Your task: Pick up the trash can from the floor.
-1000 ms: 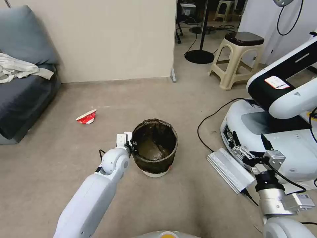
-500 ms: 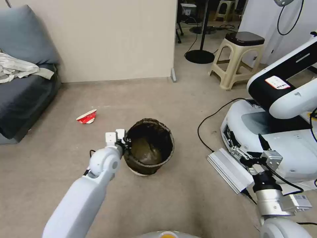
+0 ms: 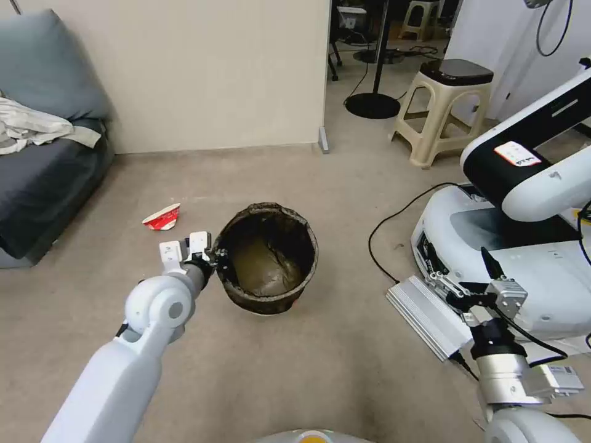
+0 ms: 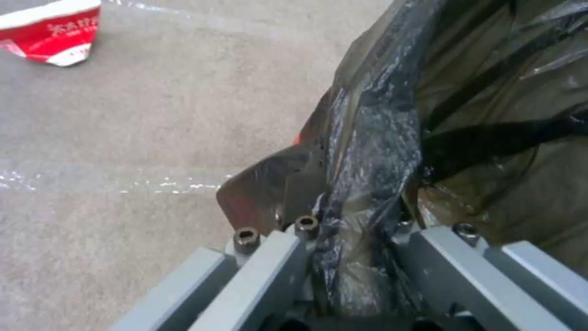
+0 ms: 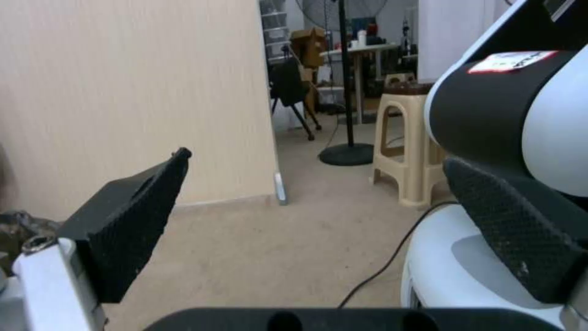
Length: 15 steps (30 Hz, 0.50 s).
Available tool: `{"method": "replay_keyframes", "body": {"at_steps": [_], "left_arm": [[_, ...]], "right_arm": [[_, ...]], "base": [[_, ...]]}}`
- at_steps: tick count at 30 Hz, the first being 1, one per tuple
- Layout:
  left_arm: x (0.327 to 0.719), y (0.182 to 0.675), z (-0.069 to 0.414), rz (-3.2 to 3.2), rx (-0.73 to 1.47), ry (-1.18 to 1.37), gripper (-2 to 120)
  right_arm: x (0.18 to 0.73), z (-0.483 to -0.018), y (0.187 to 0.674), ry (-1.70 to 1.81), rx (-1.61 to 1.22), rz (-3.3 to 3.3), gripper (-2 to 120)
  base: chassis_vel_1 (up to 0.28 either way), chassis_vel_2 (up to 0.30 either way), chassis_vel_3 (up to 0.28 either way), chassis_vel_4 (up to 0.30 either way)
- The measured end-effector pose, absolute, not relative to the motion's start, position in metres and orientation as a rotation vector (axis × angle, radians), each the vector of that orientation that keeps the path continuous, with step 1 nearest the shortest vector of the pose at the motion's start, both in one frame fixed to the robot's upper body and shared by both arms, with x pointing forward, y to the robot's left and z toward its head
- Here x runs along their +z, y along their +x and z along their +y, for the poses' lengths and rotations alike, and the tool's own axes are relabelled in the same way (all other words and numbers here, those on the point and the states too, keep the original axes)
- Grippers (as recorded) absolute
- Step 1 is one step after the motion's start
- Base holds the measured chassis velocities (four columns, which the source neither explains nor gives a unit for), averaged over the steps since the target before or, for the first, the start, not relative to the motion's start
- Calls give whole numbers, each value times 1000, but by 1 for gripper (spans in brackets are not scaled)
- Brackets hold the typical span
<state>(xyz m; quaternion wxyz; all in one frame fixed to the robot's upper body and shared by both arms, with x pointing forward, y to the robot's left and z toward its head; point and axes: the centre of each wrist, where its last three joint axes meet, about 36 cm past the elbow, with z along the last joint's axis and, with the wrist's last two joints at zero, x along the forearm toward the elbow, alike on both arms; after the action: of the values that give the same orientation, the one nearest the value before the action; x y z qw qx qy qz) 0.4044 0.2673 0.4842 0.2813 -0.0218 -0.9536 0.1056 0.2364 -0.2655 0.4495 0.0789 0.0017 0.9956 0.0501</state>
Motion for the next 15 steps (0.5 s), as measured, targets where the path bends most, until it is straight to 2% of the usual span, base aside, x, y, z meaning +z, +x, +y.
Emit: {"method": "replay_keyframes", "body": {"at_steps": [15], "left_arm": [[492, 394, 280, -2568, 316, -41, 1]], "right_arm": [[454, -264, 235, -7, 150, 2972, 100]], "base": [[0, 0, 0, 0]]}}
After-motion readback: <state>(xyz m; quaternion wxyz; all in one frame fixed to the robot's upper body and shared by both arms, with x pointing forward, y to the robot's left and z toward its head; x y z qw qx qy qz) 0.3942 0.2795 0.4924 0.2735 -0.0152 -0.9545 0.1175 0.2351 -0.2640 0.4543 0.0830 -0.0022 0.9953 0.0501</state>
